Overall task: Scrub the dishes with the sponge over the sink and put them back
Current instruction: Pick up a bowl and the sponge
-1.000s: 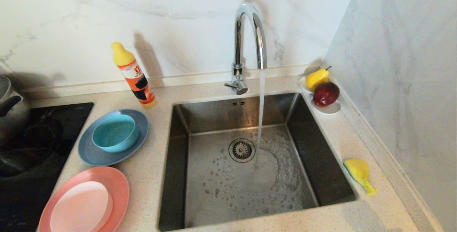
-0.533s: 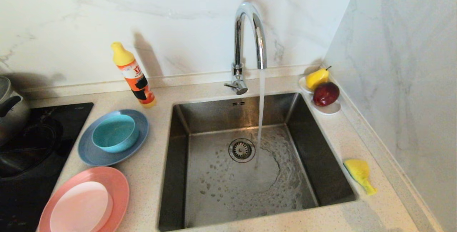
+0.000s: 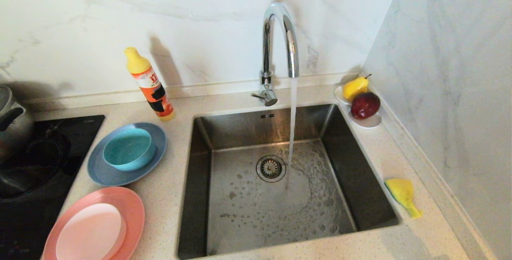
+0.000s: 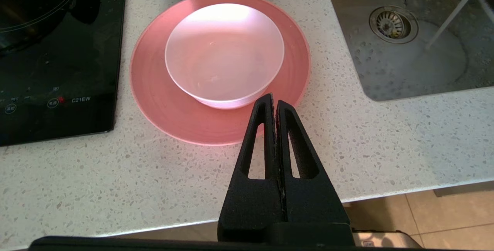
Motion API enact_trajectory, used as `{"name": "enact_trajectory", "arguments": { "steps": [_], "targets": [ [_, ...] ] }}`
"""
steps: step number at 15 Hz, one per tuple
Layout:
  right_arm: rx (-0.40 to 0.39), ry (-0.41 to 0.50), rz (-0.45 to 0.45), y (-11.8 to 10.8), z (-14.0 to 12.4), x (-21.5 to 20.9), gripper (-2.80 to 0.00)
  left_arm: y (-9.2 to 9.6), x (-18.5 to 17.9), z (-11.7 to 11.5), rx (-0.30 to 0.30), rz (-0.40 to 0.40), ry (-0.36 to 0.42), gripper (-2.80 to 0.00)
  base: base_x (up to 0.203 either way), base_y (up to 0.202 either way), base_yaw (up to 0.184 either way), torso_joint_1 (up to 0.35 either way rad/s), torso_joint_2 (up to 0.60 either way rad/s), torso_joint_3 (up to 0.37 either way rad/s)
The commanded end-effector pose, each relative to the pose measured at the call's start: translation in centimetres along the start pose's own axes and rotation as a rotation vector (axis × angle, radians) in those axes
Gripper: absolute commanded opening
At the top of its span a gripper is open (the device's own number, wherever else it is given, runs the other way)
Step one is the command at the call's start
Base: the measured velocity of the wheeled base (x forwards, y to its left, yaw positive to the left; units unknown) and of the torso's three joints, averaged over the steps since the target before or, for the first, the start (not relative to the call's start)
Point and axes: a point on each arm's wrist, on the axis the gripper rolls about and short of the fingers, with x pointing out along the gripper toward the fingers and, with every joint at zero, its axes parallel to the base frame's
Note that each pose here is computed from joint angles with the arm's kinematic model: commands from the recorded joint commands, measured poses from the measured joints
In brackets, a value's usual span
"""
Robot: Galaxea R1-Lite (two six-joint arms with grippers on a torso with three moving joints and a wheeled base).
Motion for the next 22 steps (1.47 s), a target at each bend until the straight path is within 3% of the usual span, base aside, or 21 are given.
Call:
{"name": "enact_trajectory", "arguments": {
  "steps": [1,9,13,17,22],
  "targets": [
    [-0.021,0.002,0.004,0.0,0.0,0.0,-2.8,0.0,0.0,0.0,0.001,0.0,0.008,-2.8,0.0,0.0,0.0,0.0,0.0,0.0],
    [-0.082,-0.008,0.007,0.0,0.2,-0.1,-2.8,0.0,0.0,0.0,-0.004,0.001,0.009,-2.8,0.0,0.0,0.0,0.0,0.0,0.0],
    [-0.085,-0.095,0.065,-0.2,7.1,-2.3,-2.8,0.0,0.0,0.0,-0.005,0.001,0.009,-2.8,0.0,0.0,0.0,0.0,0.0,0.0],
    [-0.077,0.057,0.175,-0.1,12.4,0.2,-2.8,0.0,0.0,0.0,-0.004,0.001,0.009,-2.8,0.0,0.0,0.0,0.0,0.0,0.0],
    [-0.125,0.373,0.257,-0.5,16.1,7.8,-2.8,0.0,0.0,0.0,-0.005,0.001,0.009,-2.8,0.0,0.0,0.0,0.0,0.0,0.0]
  ]
}}
